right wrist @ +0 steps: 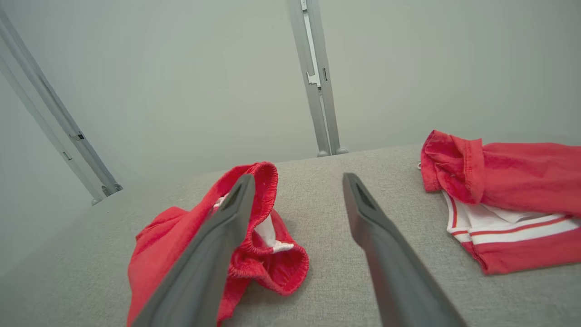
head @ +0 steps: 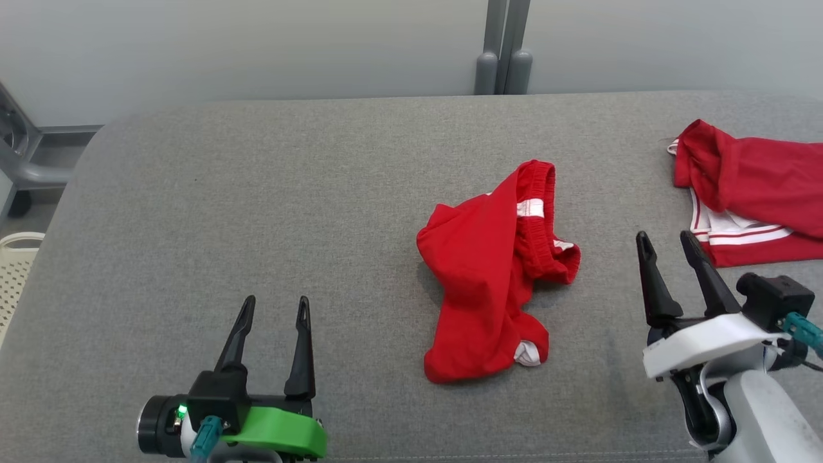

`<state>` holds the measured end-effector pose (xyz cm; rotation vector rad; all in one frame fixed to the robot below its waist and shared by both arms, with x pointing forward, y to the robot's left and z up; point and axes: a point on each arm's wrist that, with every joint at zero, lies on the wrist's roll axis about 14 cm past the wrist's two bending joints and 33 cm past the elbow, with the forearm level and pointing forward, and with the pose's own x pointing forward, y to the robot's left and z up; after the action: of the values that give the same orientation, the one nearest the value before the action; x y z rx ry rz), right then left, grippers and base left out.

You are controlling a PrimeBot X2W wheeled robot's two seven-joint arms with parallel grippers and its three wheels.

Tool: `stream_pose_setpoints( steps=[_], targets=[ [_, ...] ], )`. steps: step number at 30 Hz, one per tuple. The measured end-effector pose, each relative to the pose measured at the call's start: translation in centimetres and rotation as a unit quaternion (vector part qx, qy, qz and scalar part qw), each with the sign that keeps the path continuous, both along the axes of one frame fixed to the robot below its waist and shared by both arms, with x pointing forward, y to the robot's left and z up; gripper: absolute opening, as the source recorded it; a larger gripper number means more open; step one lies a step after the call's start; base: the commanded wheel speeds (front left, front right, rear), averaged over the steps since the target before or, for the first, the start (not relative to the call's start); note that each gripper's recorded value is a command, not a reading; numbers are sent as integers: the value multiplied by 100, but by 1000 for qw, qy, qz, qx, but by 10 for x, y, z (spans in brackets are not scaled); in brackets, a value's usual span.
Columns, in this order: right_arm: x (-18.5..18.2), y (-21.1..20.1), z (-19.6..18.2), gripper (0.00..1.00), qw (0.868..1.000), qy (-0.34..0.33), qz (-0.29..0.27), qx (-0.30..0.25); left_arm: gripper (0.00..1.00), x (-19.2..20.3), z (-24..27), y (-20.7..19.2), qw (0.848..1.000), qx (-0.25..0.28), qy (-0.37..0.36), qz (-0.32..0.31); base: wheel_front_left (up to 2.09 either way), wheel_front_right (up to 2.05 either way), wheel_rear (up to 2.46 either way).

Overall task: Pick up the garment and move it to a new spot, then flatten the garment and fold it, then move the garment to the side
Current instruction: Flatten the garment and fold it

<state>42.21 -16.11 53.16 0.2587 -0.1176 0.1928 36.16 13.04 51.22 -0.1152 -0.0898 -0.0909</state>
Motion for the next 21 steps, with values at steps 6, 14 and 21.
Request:
stream_pose_setpoints(
  steps=[6, 14, 21],
  targets=[
    [-27, -16, -3, 100, 999, -4, -34, -4, 100, 1, 2, 4, 1000, 5, -4, 4, 0, 0, 0],
    [-45, -30, -3, 100, 998, -9, -63, -10, 100, 4, 4, 8, 1000, 10, -9, 6, 0, 0, 0],
    [-47, -34, -3, 100, 997, -9, -71, -9, 100, 6, 2, -3, 1000, 10, -7, -18, 0, 0, 0]
  ],
)
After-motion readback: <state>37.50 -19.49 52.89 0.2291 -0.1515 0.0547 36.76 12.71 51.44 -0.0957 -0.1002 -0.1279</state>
